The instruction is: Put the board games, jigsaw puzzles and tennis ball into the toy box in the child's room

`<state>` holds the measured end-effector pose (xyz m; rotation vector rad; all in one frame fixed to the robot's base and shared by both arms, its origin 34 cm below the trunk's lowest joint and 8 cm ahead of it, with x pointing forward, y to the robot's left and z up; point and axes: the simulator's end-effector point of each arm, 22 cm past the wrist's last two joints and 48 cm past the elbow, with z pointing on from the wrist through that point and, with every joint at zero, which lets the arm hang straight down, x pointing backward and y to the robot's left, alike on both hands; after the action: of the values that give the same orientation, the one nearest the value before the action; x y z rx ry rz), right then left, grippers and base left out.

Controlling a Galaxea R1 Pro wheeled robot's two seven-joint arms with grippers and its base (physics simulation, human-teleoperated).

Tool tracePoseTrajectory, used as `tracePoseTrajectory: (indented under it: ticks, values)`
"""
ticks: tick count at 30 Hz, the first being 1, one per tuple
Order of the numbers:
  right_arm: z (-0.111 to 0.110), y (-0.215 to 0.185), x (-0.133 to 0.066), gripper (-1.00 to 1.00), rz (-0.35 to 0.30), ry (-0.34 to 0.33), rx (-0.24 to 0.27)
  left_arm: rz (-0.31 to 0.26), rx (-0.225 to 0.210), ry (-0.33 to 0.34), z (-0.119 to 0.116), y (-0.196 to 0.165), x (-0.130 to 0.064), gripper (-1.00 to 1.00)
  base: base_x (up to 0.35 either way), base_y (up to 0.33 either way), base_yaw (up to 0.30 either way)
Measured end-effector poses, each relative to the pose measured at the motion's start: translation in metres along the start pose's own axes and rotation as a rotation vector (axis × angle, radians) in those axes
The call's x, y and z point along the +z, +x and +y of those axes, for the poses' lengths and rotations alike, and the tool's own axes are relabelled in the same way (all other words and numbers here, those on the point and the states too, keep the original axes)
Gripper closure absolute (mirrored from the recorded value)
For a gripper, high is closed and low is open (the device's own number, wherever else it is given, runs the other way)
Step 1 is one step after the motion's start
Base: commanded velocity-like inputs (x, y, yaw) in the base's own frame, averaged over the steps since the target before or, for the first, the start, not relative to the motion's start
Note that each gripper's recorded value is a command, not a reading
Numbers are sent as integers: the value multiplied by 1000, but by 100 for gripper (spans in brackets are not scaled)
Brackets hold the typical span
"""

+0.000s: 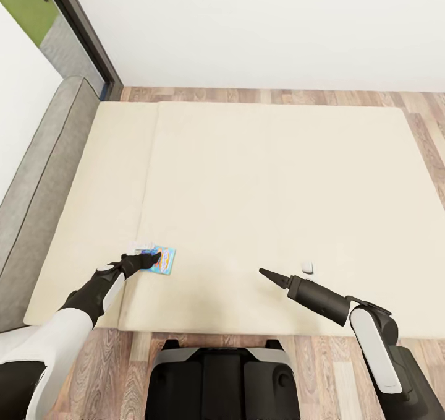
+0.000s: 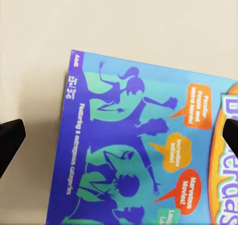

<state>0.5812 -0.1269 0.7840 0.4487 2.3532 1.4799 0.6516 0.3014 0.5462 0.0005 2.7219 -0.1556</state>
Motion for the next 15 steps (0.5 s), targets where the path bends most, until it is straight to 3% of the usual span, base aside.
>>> tracePoseTrajectory:
  ticks: [15]
  values:
    - [-10,7,3,-100,12,11,19,10,-6,4,1,11,6,-100,0,0,0]
